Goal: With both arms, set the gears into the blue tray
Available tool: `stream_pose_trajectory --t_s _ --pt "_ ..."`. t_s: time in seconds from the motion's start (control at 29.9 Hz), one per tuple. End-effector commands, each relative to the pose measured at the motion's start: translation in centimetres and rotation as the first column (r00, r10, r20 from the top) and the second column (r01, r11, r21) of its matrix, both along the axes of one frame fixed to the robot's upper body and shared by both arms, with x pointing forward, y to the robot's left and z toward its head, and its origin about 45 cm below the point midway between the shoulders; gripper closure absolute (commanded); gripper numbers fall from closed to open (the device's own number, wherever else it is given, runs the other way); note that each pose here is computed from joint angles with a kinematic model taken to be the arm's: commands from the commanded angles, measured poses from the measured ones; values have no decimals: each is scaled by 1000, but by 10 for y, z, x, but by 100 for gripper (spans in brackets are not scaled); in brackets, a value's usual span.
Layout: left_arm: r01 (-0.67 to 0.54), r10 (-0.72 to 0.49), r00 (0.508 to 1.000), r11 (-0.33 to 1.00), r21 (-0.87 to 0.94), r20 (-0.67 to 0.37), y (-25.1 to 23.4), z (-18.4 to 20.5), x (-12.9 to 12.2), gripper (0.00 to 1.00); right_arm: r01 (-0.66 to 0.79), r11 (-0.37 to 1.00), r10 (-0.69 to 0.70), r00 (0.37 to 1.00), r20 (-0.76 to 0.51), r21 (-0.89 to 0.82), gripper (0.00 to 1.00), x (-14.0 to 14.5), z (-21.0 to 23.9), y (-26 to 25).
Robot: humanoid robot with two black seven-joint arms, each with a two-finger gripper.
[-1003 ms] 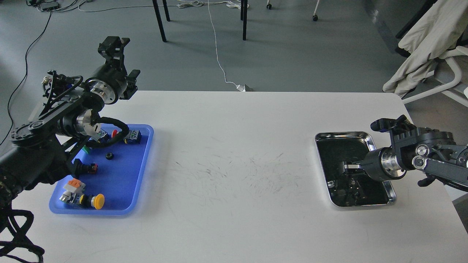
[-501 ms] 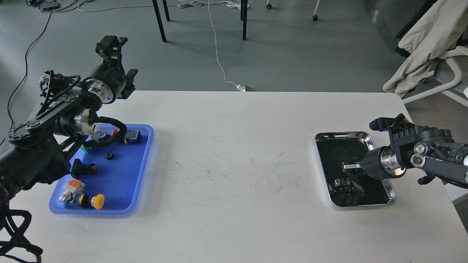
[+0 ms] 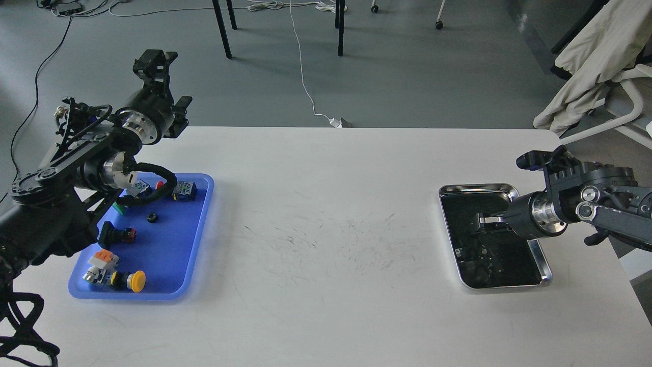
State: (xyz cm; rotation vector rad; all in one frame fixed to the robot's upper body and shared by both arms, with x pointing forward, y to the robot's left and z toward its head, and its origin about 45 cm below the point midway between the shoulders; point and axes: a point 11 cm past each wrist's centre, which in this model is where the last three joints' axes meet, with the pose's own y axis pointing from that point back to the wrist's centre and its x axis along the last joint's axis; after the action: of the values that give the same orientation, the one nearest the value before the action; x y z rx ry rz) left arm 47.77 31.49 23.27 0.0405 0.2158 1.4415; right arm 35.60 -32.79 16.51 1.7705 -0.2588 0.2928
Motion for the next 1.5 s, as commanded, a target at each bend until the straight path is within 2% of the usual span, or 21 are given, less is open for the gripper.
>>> stream_pose_trajectory --t_s 0.0,0.37,0.7,0.77,0.97,1.2,1.27,1.47 --pt "-2 2 1000 1000 1 -1 1 0 0 2 -4 1000 4 1000 -7 -10 3 0 0 0" --pt "-3 3 1000 1000 3 0 3 0 -1 2 -2 999 2 1000 4 -37 4 10 -2 0" --pt "1 -1 1000 1000 -2 5 0 0 0 2 -24 998 24 1000 -7 -64 10 17 -15 12" --pt "-1 1 1000 1000 -1 5 0 0 0 2 -31 997 30 999 -18 -73 18 14 -19 12" --pt "-3 3 1000 1000 0 7 2 1 0 2 -34 997 32 999 -24 -76 26 12 -21 11" --pt "-5 5 1000 1000 2 5 3 0 0 2 -40 997 38 999 -22 -65 57 13 -19 14" --pt "-5 5 1000 1000 2 5 3 0 0 2 -42 997 40 999 -22 -63 77 13 -19 14" --pt "-7 7 1000 1000 3 5 3 0 0 2 -48 998 48 999 -9 -45 85 16 -13 18"
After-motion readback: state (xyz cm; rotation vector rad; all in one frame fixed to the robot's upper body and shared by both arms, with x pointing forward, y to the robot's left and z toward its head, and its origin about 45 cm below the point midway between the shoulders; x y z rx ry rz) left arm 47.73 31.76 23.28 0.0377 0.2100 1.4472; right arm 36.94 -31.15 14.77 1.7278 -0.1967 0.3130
